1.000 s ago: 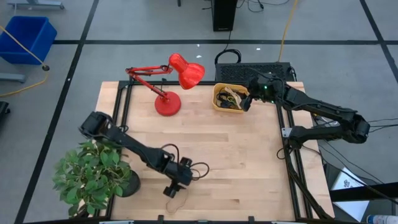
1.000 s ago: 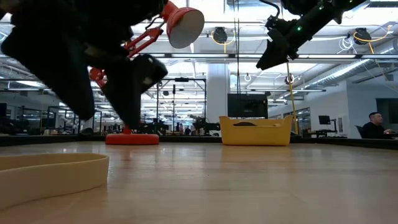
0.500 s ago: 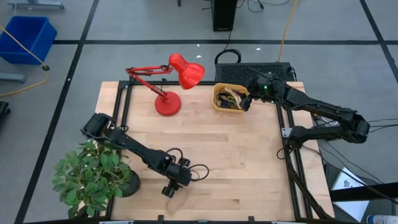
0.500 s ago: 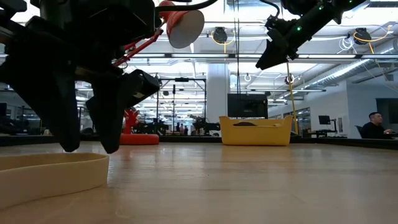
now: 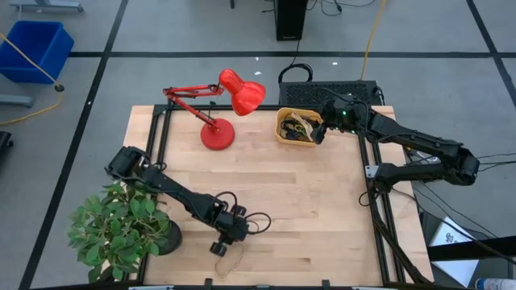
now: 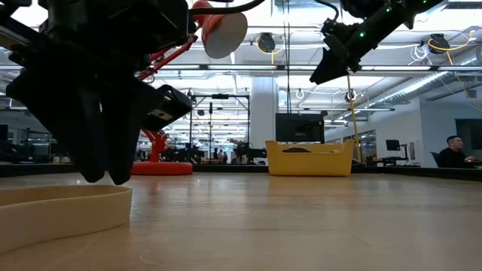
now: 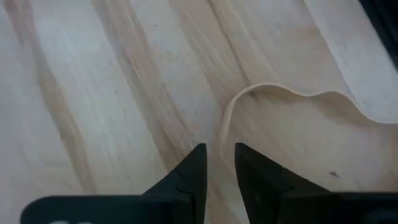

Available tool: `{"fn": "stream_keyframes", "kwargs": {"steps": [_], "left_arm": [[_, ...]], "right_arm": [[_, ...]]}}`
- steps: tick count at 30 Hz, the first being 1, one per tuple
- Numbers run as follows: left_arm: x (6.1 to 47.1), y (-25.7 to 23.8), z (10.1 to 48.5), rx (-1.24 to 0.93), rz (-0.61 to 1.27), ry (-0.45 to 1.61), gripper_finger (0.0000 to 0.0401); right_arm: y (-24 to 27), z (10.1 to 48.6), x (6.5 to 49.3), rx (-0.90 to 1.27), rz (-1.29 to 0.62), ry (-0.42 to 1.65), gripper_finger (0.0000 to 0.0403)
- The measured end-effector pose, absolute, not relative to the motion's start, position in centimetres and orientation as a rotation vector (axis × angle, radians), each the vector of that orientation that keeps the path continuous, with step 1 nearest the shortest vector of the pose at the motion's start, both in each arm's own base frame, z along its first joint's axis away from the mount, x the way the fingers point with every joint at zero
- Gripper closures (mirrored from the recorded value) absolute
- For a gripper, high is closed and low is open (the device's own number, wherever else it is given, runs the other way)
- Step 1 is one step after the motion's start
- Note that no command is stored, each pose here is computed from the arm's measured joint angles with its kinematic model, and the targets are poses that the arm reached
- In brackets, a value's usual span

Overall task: Pick and place rubber bands into bin
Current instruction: Put the white rubber band into the yellow container

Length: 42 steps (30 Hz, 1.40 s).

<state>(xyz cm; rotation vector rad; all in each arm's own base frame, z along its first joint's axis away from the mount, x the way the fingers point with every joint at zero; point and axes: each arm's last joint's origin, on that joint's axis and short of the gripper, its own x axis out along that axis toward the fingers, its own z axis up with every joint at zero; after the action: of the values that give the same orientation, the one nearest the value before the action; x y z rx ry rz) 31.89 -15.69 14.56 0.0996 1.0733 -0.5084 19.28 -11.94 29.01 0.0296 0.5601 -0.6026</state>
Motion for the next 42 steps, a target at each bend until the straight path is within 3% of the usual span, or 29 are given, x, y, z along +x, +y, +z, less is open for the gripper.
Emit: {"fn": "stream_keyframes", "kwargs": {"steps": [22,29,36,42], "left_arm": [[32.8,-16.3,12.5,0.087,-0.552,1.056,0.0318],[33.1,-15.6,12.5,0.064,-0.528,1.058,0.0390],[33.2,-14.4,13.1,0.032,-0.475,1.075,0.0395],[33.2,-11.5,15.7,-0.032,-0.386,1.067,0.0396]], "right_arm": [[-11.8,25.9,19.0,0.013,-0.595,0.577,0.0196],[-11.8,26.2,19.0,0.004,-0.593,0.547,0.0197],[-11.5,26.5,19.4,0.031,-0.448,0.493,0.0197],[-11.0,27.0,19.8,0.056,-0.256,0.410,0.0197]]}}
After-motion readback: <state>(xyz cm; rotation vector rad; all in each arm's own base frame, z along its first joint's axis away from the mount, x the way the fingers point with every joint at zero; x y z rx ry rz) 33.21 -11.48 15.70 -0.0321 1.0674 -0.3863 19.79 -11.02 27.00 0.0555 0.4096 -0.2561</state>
